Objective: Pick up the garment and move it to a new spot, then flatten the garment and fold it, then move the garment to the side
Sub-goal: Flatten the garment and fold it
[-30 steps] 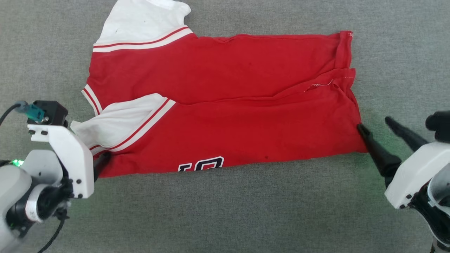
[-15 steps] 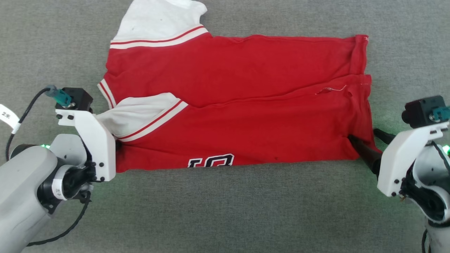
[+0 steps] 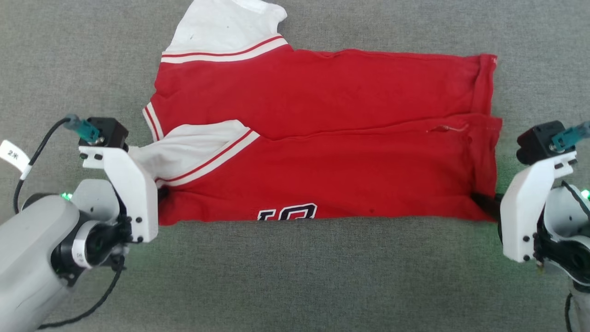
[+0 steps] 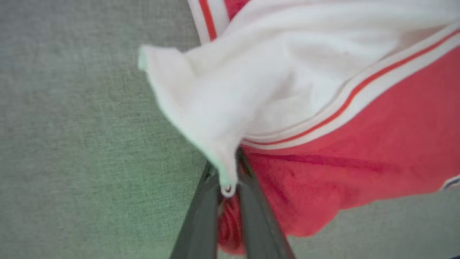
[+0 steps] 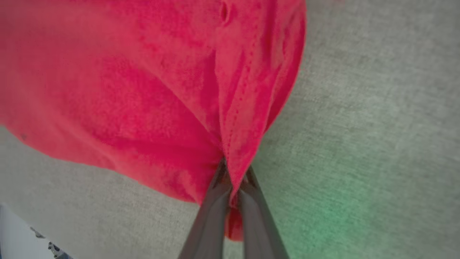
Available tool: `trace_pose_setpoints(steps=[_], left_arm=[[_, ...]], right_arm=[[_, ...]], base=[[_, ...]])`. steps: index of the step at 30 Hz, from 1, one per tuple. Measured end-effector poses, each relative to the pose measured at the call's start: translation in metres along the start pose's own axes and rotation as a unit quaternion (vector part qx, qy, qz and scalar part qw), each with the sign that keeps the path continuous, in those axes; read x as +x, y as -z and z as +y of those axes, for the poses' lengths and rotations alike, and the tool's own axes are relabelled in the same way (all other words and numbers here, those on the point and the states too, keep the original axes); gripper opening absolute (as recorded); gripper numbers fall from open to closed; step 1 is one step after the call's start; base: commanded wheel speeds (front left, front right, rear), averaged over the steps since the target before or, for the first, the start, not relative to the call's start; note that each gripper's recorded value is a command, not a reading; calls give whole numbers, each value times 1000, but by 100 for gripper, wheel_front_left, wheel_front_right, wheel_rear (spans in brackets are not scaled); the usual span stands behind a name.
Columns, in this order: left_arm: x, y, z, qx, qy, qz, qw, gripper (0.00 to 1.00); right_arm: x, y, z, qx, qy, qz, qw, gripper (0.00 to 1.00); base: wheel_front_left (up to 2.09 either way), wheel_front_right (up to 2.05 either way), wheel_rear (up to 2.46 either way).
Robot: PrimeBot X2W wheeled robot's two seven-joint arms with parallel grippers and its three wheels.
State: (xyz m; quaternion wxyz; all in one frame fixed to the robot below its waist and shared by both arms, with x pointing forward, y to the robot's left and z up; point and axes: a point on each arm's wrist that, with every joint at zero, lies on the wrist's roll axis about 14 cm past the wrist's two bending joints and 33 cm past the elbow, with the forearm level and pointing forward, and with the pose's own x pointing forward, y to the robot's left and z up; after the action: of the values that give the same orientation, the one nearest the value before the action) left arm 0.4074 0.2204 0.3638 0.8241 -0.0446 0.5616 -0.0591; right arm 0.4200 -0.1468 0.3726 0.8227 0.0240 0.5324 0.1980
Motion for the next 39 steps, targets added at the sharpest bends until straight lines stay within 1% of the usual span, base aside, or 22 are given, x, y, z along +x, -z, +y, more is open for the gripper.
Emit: trace_pose_setpoints(steps=[5, 10, 15, 22, 25, 26, 27, 28, 29, 30, 32, 36, 39], left_arm=[[-17, 10, 0, -9, -1, 10, 1000, 0], [-40, 14, 6, -9, -18, 6, 1000, 0], [-55, 31, 3, -19, -23, 22, 999, 0], [-48, 61, -3, -43, -17, 60, 997, 0], [-38, 73, -6, -53, -11, 78, 996, 0], [-35, 74, -7, -55, -8, 80, 995, 20], [-32, 75, -6, -57, -8, 81, 995, 38], [-31, 75, -5, -57, -8, 81, 995, 59], [-30, 74, -3, -57, -8, 80, 995, 100], [-30, 71, -2, -56, -9, 76, 996, 100], [-32, 62, 1, -49, -11, 62, 997, 100], [-48, 31, 15, -25, -34, 21, 999, 100], [-61, 8, 19, -4, -45, -3, 999, 100]], right_arm=[[-18, 3, 3, -4, -10, 12, 1000, 0], [-37, 3, 2, -9, -8, 11, 1000, 0], [-48, 24, 0, 1, -9, 45, 999, 0], [-47, 52, -3, 35, -8, 80, 996, 0], [-38, 56, -2, 42, -10, 77, 996, 0], [-35, 57, -2, 40, -6, 76, 996, 3], [-33, 56, -2, 42, -7, 72, 996, 25], [-31, 55, -2, 42, -6, 66, 997, 44], [-29, 55, -3, 41, -2, 62, 997, 69], [-28, 53, -3, 39, -1, 55, 998, 100], [-28, 46, -3, 35, 2, 35, 999, 100], [-37, 29, -6, 30, 13, -17, 999, 100], [-50, 12, -7, 29, 21, -73, 997, 100]], base=[[0, 0, 0], [0, 0, 0], [0, 0, 0], [0, 0, 0], [0, 0, 0], [0, 0, 0], [0, 0, 0], [0, 0, 0], [0, 0, 0], [0, 0, 0], [0, 0, 0], [0, 0, 0], [0, 0, 0]])
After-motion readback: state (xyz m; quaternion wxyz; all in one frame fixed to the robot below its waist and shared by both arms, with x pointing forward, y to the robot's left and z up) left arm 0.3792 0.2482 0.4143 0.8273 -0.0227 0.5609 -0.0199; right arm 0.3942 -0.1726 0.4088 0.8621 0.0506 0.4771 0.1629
